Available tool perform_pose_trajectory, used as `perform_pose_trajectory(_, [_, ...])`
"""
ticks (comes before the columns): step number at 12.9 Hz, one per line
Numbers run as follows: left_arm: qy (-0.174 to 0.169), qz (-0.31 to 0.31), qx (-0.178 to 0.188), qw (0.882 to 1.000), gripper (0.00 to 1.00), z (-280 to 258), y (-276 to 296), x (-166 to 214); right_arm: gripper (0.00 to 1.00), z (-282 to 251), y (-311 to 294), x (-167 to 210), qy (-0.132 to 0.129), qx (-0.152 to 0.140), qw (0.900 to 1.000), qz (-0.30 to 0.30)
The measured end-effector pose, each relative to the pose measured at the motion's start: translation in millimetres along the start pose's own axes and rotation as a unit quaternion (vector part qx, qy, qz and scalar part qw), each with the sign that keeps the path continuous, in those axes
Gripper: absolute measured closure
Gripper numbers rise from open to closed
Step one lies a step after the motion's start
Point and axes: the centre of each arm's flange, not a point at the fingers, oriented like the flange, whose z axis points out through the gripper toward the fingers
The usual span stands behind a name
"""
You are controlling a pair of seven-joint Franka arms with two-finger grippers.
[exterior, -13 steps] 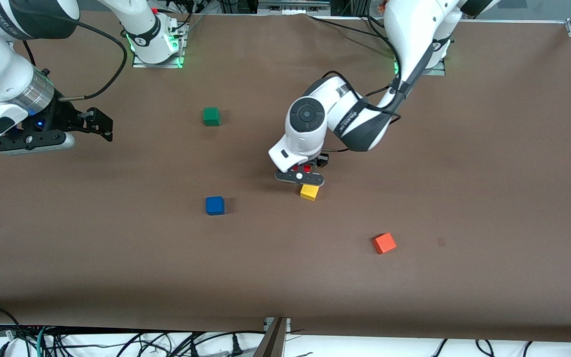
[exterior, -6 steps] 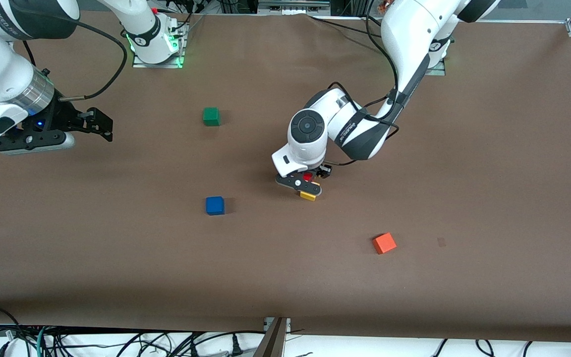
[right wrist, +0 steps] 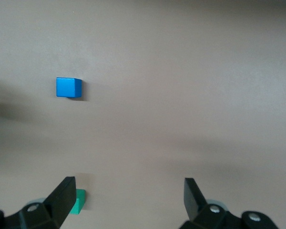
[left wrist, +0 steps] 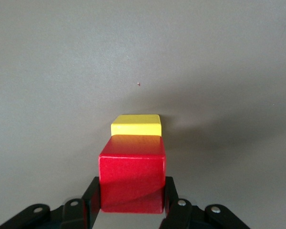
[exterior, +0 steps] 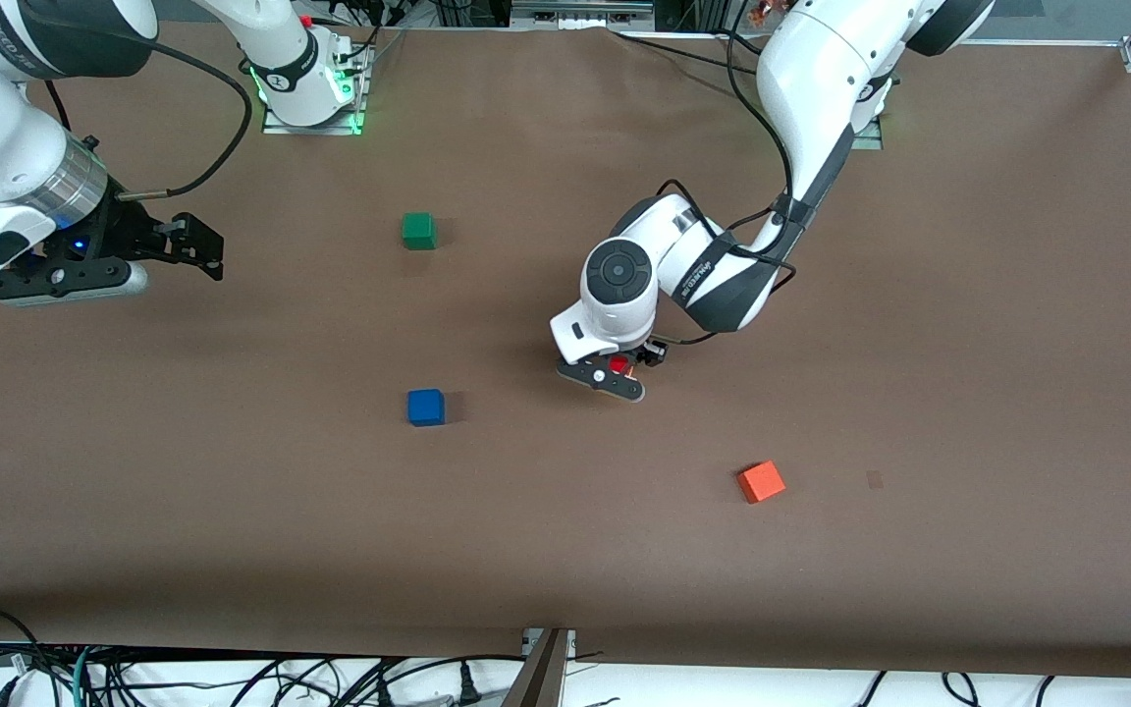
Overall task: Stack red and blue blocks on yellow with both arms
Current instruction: 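Lower the red cube onto the yellow cube and open the left gripper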
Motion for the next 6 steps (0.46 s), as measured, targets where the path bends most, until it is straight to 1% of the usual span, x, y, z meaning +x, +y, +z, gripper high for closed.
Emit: perform_pose_trajectory(6, [0.004,-0.001,-0.003,1.0,0.44,-0.6,0.1,4.1,0.0,0.0,0.0,-0.1,0.0,0.0,1.0,0.0])
